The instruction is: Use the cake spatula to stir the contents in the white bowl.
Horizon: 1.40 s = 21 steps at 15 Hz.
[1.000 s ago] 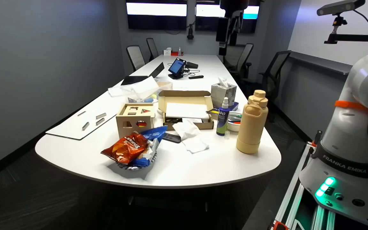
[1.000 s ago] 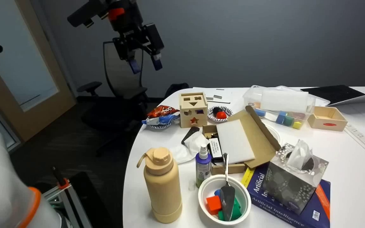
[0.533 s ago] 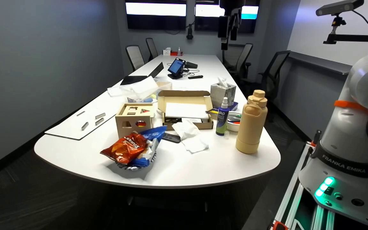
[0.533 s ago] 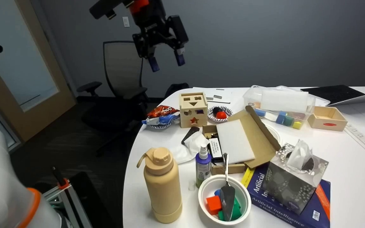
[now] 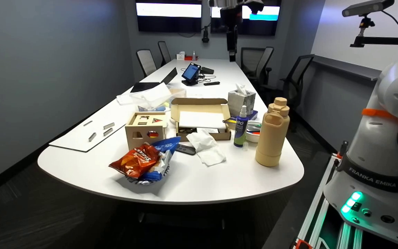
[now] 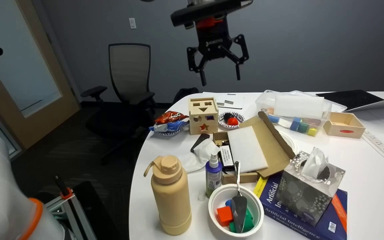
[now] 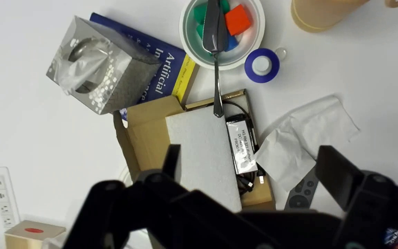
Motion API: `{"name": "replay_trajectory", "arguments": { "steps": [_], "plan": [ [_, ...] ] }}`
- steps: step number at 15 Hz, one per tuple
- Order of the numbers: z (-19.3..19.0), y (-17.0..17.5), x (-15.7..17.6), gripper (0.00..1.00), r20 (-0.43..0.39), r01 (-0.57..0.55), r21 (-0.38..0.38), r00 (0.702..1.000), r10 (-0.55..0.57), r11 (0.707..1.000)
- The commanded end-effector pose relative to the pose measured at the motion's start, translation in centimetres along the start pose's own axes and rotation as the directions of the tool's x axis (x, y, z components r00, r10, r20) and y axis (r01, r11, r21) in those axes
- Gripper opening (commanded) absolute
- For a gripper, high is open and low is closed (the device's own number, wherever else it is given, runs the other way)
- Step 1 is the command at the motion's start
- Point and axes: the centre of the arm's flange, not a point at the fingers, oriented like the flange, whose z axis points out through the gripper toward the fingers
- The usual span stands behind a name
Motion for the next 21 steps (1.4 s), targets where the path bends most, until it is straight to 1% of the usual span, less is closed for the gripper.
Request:
{"name": "replay_trajectory", "arguments": {
  "steps": [1, 5, 8, 11, 15, 19, 21],
  "plan": [
    [3.7, 1.5, 2.3, 1.00, -0.007, 0.088, 0.052, 0.996, -0.087, 0.995],
    [9.9, 0.8, 3.0, 1.00, 0.030, 0.040, 0.142, 0.999, -0.045, 0.989],
    [13.9, 1.1, 3.8, 1.00, 0.022, 0.015, 0.210, 1.000, -0.020, 0.978],
    [17.4, 2.1, 4.8, 1.00, -0.006, -0.004, 0.261, 1.000, 0.006, 0.965],
    [20.9, 4.2, 5.0, 1.00, -0.003, -0.012, 0.309, 1.000, 0.013, 0.951],
    [23.3, 4.9, 4.2, 1.00, 0.005, 0.004, 0.351, 1.000, -0.006, 0.936],
    [24.4, 5.0, 4.4, 1.00, 0.011, 0.002, 0.367, 1.000, -0.007, 0.930]
  ]
}}
